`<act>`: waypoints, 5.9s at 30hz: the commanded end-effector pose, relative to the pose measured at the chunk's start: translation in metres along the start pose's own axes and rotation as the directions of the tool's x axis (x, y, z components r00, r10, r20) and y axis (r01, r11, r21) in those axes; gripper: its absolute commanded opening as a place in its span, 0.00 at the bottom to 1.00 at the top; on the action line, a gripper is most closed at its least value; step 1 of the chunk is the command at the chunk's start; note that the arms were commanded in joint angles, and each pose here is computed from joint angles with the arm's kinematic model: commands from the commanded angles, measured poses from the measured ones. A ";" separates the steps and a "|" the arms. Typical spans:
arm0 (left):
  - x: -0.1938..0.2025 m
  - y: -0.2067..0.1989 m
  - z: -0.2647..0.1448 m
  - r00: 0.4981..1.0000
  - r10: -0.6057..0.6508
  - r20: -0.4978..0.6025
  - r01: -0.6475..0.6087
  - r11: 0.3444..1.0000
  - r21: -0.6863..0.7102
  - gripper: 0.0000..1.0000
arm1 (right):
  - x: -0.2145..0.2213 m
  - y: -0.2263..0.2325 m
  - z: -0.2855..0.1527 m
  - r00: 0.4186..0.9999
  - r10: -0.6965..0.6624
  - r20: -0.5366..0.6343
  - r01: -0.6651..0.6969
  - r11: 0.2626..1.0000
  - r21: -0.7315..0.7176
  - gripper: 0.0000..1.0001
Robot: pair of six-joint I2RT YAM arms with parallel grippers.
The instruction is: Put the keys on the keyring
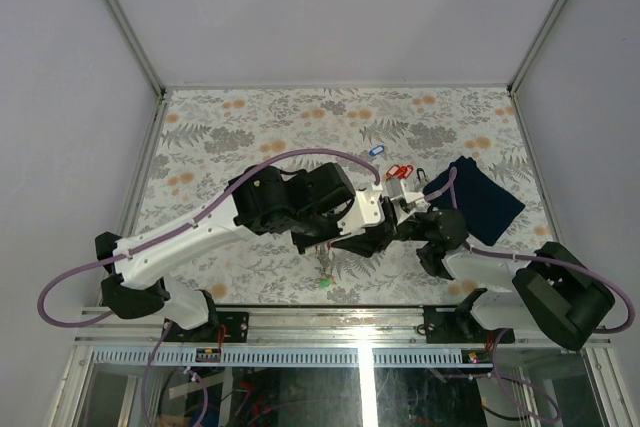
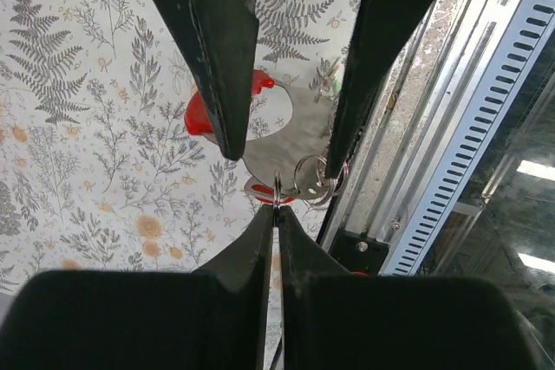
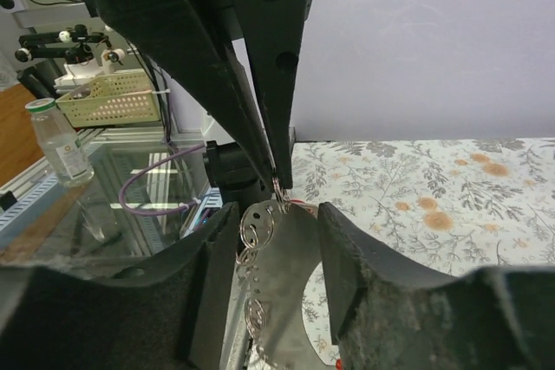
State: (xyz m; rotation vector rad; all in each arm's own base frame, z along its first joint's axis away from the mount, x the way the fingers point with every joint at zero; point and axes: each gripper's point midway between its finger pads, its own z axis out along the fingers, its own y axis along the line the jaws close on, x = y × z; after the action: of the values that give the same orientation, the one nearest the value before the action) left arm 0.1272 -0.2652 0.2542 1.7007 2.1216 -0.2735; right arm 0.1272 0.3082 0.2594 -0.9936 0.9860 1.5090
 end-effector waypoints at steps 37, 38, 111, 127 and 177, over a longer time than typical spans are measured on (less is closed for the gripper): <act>-0.004 -0.011 -0.013 0.997 0.071 0.032 -0.071 0.997 0.025 0.00 | -0.035 0.011 0.032 0.982 -0.136 0.135 0.147 0.986 -0.080 0.25; -0.004 -0.011 -0.013 0.997 0.070 0.033 -0.070 0.997 0.025 0.00 | -0.034 0.011 0.032 0.982 -0.132 0.133 0.144 0.986 -0.079 0.24; -0.107 -0.039 -0.189 0.214 0.048 0.976 -0.113 0.993 -0.024 0.22 | -0.200 0.092 0.030 0.825 -0.306 0.475 0.412 0.901 -0.135 0.00; -0.114 -0.037 -0.176 0.261 0.050 0.964 -0.115 0.993 -0.021 0.08 | -0.197 0.098 0.028 0.831 -0.305 0.465 0.419 0.894 -0.160 0.00; -0.110 0.063 -0.117 0.519 -0.202 0.830 0.423 0.905 -0.044 0.00 | -0.101 -0.020 -0.036 0.902 -0.422 -0.088 0.412 0.784 0.464 0.63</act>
State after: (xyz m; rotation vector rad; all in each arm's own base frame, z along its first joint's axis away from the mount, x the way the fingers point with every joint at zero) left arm 0.1778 -0.3083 0.3867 0.8507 1.6267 -0.7020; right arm 0.1687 0.2440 0.3081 -0.7822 1.1135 0.8313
